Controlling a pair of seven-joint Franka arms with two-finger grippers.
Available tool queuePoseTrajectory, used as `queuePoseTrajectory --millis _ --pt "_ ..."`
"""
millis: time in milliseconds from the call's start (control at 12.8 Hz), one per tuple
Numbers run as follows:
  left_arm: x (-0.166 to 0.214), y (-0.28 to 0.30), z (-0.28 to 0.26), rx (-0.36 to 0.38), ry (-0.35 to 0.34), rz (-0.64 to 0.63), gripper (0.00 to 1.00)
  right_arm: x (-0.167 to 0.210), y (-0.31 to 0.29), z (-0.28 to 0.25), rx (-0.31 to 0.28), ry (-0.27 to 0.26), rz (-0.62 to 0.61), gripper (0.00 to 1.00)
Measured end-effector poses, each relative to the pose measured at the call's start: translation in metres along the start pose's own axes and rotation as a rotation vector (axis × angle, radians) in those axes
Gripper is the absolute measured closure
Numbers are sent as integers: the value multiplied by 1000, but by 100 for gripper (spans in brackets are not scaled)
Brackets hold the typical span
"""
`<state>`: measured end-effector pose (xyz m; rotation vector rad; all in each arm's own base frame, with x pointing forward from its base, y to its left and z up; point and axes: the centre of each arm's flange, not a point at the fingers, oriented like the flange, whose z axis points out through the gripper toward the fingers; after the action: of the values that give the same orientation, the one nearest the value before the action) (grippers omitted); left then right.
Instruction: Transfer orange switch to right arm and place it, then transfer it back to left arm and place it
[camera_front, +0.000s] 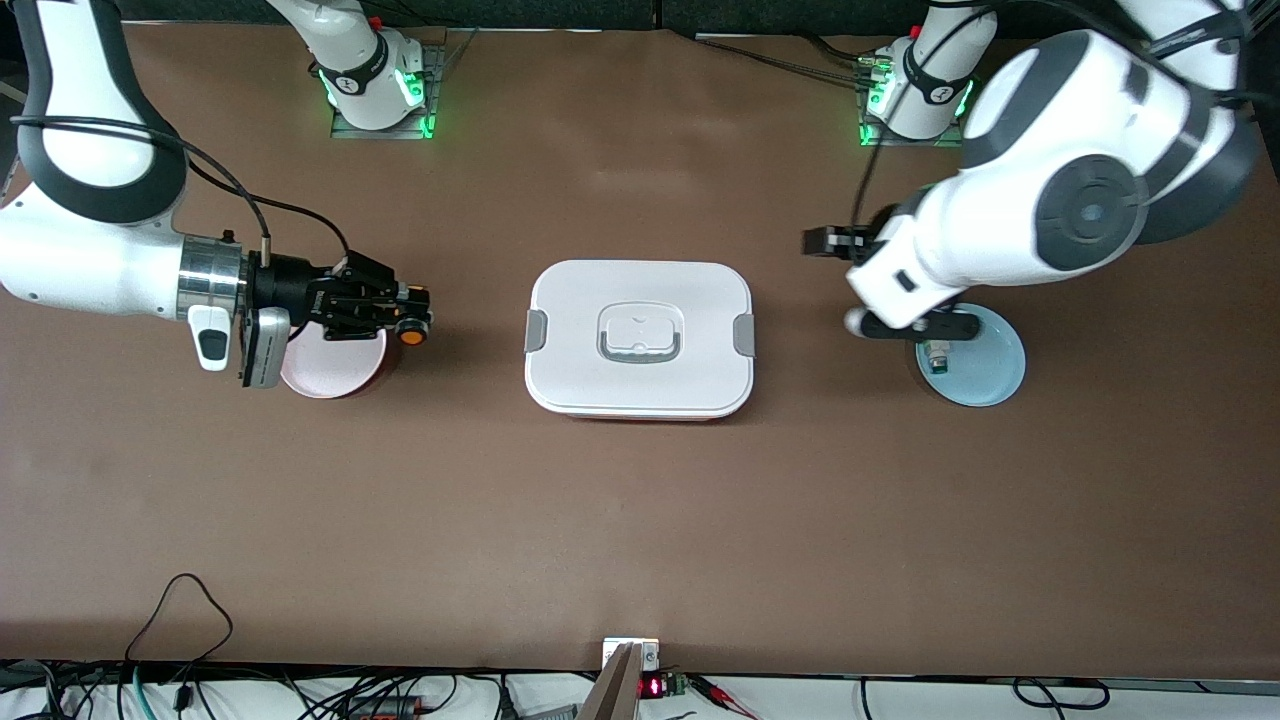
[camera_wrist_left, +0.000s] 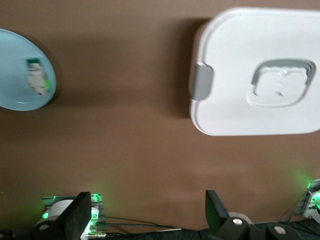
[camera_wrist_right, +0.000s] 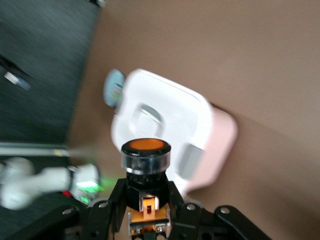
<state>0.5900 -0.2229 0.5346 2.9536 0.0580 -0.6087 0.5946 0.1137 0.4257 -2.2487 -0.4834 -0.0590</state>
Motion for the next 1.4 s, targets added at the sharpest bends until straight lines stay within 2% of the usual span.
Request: queuePoseTrajectory --millis 156,311,467,623,934,1090,1246,1401 --pt "-5 -34 -20 -7 28 -37 0 -8 14 -5 -125 -90 -81 63" --pt "-17 -84 -43 -4 67 -18 0 -15 27 -10 -264 -197 -177 63" --pt "-29 -139 -59 25 97 19 0 -18 36 -15 -398 -292 -270 63" --pt "-46 -178 -66 57 111 34 0 -19 42 -15 -500 -380 -351 63" --pt "-76 -187 -60 109 117 58 0 -20 47 8 -717 -575 -539 63" --pt "-87 -157 -56 131 140 89 0 -29 59 27 -767 -620 -605 63" --pt "-95 -134 -57 141 180 90 0 -41 74 37 -757 -648 -657 63" --pt "-92 -136 -60 136 214 83 0 -53 93 33 -739 -663 -696 63"
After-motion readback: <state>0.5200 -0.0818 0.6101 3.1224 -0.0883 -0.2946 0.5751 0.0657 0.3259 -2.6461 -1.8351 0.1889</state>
